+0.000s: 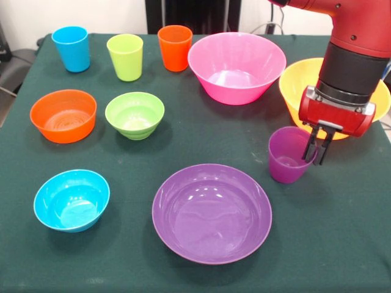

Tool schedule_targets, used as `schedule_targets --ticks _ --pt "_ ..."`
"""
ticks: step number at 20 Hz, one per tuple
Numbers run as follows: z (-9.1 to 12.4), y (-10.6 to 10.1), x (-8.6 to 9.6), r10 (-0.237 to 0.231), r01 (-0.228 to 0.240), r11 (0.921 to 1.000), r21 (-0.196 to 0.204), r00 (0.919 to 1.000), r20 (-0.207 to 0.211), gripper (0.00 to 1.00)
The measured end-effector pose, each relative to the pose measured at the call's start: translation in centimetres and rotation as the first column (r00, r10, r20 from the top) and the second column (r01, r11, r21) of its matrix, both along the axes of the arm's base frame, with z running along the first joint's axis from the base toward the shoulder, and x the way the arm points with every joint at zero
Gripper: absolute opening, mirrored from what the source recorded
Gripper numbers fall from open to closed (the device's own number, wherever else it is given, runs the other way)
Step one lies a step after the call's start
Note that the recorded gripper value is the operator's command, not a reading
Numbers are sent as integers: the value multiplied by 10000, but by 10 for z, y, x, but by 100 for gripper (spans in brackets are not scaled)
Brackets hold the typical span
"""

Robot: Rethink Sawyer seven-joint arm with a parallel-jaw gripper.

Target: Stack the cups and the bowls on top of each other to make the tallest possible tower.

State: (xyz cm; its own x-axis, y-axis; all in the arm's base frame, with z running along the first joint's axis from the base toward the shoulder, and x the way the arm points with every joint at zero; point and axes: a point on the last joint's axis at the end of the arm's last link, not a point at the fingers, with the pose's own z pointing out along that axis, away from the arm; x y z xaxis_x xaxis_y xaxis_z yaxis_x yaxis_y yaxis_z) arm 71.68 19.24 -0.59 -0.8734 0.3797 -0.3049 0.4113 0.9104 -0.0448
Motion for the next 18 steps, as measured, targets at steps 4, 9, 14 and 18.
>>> schedule_targets --ticks 4,9,14,18 --pt "0 0 0 -1 1 10000 0 10000 1 0" --pt "0 0 0 -1 1 10000 0 10000 1 0" --pt "1 0 0 -11 11 10000 5 10000 4 0" --pt "5 1 1 -9 9 10000 37 10000 51 0"
